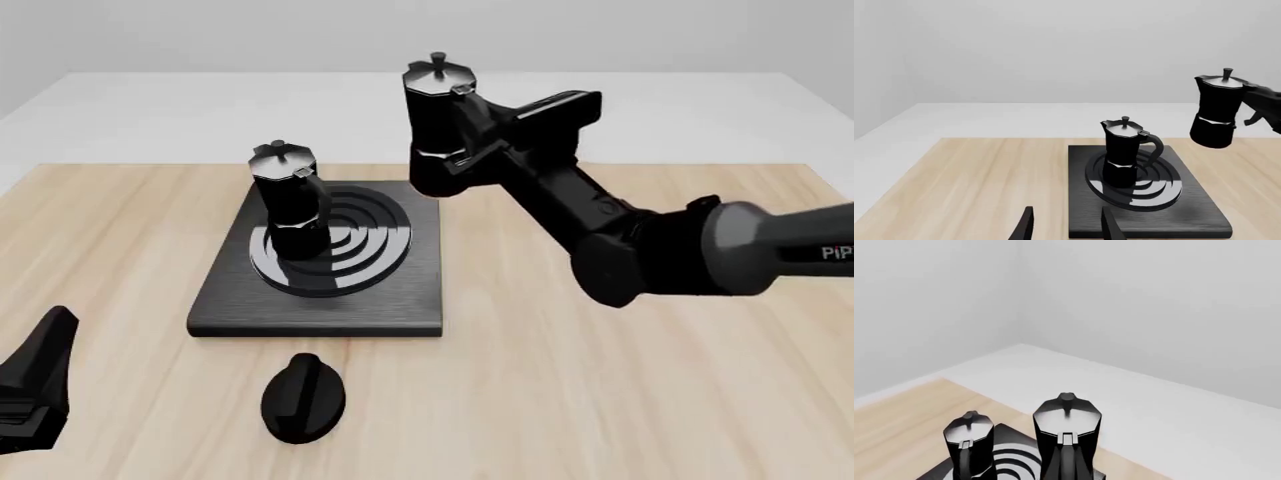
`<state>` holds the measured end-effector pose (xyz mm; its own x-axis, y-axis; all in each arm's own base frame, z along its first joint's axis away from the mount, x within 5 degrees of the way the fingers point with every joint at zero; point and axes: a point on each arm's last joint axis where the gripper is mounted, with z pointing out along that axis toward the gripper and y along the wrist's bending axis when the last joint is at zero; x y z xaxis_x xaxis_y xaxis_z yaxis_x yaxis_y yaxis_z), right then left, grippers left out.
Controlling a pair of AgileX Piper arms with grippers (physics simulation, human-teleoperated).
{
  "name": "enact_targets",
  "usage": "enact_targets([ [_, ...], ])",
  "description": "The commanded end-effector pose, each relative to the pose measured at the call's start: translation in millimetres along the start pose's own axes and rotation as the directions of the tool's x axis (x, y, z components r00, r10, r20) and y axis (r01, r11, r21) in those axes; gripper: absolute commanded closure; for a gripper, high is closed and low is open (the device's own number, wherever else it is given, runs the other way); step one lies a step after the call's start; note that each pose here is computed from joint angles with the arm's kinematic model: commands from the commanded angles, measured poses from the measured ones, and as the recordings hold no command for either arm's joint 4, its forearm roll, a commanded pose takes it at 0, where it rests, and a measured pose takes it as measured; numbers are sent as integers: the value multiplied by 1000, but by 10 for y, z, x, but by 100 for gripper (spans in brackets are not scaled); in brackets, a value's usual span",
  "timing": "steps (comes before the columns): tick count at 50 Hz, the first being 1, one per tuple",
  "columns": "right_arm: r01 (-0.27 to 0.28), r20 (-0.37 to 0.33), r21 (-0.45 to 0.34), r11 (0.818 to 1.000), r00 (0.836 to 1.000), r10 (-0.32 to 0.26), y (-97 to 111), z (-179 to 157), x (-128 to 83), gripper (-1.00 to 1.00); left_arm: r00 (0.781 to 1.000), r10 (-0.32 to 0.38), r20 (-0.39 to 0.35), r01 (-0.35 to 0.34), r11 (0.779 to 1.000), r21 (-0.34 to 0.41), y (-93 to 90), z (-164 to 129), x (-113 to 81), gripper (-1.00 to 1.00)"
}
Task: Put both moka pots on the stove.
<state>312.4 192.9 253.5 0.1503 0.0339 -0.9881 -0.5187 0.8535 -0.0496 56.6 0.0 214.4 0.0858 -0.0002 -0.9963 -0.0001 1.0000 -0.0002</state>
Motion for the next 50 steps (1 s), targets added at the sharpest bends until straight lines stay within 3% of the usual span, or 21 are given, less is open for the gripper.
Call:
enact_targets([
  [1, -19, 60, -22, 1000, 998, 21, 87, 115, -125, 100, 1000, 0, 0, 0, 1000, 0, 0, 0, 0, -100],
  [50, -88, 30, -101, 991, 995, 92, 418, 340, 139, 100, 1000, 0, 0, 0, 1000, 0, 0, 0, 0, -100],
])
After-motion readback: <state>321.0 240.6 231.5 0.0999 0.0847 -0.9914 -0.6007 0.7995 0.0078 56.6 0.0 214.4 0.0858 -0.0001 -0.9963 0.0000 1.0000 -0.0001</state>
